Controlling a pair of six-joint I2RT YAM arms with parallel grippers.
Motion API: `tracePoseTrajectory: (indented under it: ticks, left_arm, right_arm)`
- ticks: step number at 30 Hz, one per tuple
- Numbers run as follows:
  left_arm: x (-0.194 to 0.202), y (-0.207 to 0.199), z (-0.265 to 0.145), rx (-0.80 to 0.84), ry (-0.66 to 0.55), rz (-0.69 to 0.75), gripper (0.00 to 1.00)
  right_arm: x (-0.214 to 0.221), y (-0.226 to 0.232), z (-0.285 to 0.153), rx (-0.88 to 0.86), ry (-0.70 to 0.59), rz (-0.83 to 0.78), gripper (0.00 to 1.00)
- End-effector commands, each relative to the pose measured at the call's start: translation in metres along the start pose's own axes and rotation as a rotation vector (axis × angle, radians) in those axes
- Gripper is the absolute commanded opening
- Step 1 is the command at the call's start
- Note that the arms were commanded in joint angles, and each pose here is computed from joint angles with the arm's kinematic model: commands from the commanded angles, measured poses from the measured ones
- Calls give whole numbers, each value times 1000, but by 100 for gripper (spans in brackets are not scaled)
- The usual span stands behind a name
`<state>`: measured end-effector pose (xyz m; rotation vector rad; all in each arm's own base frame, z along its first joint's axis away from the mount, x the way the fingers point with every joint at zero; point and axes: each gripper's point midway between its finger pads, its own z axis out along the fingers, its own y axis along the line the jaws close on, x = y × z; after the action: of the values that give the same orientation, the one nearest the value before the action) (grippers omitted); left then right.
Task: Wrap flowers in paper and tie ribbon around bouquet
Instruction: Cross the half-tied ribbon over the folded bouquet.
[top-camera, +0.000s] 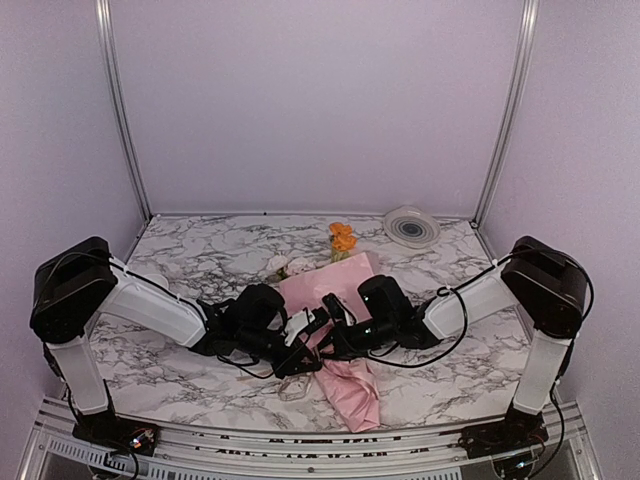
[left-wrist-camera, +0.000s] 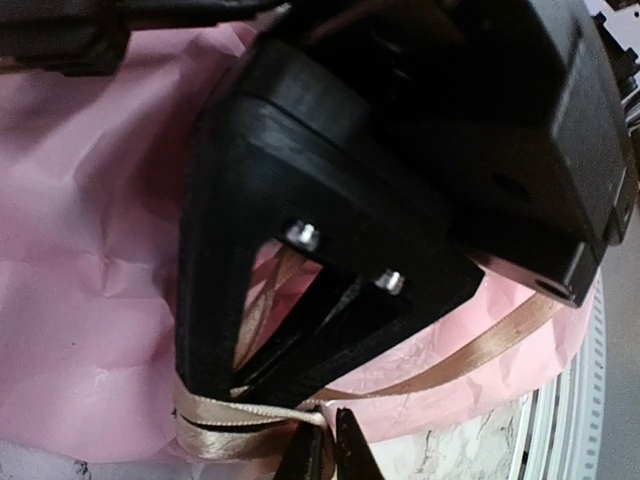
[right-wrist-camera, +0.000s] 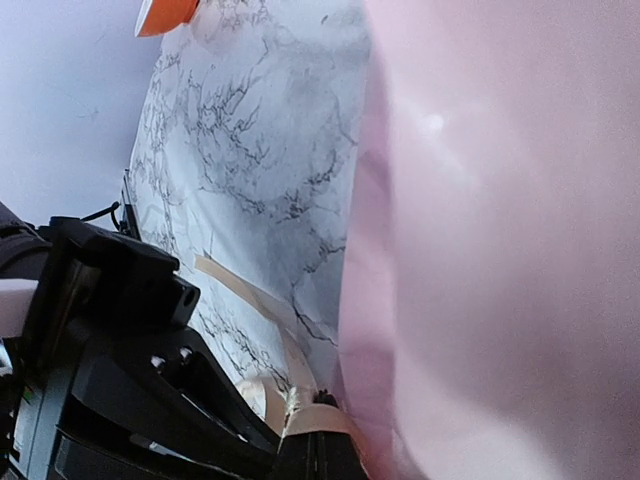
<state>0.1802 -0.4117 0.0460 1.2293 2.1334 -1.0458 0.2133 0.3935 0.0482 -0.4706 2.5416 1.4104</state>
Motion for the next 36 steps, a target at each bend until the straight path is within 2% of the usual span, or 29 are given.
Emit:
tracePoseTrajectory:
  ticks: [1,6,9,13,22,26,28,33,36]
  left_arm:
    - [0,0,10,-17,4,17,9]
    - [17,12,16,-104,73,33,12]
    - [22,14,19,-132,92,52,14]
    - [20,20,18,-167,86,55,15]
    - [19,18,15,-167,53,59,16]
    - [14,15,15,-150,26,59,16]
    - [10,13,14,-141,8,59,16]
    - [7,11,9,-136,-22,54,16]
    - [9,9,8,-129,-25,58,16]
  right_arm:
    - [-7,-2,-2,10,-29,18,0]
    - [-3,-8,-6,44,-15,34,0]
    - [-3,-8,-12,62,-12,32,4]
    - [-2,-4,-20,89,6,17,9]
    - [-5,-2,-41,124,10,-3,11]
    - [-6,-6,-38,125,15,0,13]
    - [-5,-8,-34,114,20,5,12]
    - [-2,-8,-28,86,39,5,3]
    - [-1,-7,-30,83,35,4,4]
